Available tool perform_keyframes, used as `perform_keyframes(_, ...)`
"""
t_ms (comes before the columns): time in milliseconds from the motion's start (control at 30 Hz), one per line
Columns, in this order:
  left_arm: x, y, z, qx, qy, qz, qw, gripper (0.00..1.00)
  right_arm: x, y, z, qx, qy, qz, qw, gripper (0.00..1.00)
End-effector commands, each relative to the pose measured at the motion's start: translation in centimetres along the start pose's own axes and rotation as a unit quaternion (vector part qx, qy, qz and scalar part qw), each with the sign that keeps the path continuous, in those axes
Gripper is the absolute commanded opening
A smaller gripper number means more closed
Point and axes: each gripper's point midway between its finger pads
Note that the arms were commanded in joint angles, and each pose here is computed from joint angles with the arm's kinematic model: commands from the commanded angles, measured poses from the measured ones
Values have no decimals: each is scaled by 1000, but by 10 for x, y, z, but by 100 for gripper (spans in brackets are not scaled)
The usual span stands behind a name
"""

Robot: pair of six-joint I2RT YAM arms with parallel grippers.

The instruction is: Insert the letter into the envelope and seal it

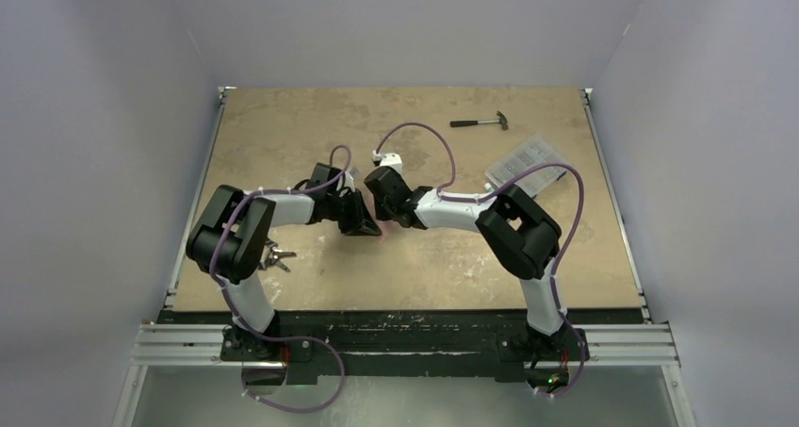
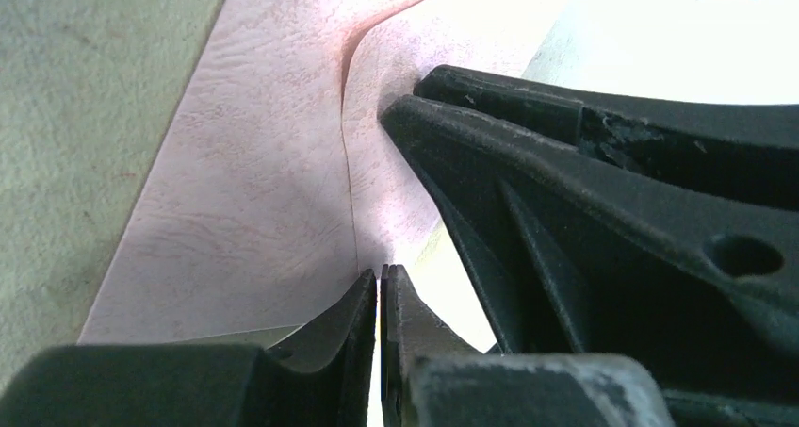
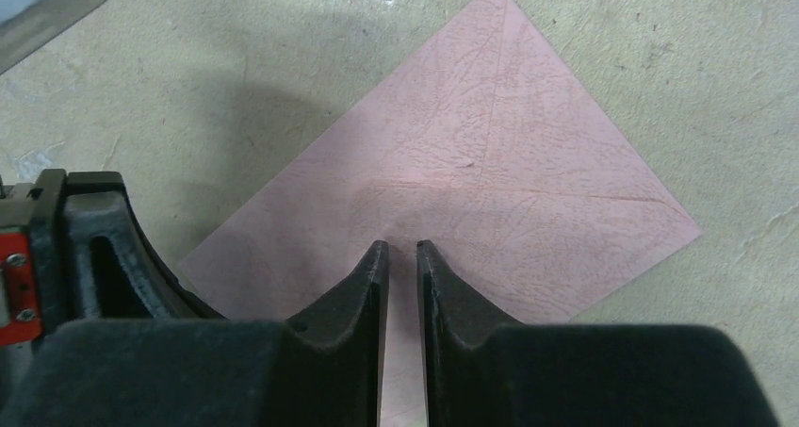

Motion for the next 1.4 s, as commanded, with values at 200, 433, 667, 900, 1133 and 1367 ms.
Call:
perform_keyframes(200,2,70,3,152,28,-10,988,0,-92,-37,-12,-93,112,97,984,22)
perform_keyframes(433,-7,84,3,160,61,-13,985,0,-104,-32,-26,-99,148,92,980,34)
perform_keyframes(667,-9,88,4,152,70,-2,986,0,-108,-35,-33,-98,165,77,978,27)
perform_keyframes(900,-13,93,0,151,82,9,985,0,-102,-50,-47,-116,168,73,976,15)
perform_keyframes(1133,-12,93,-1,151,82,10,985,0,-98,-52,-50,-112,162,72,978,15)
perform_keyframes(1367,-10,92,-1,150,80,11,985,0,-109,-54,-57,-116,173,83,974,16)
Point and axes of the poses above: each gripper's point midway between its finger pads, its own z axis back along the fingers, its own y axis along the line the jaws close on, x = y × z, and after that the axes turned 10 degrees about z, right-handed
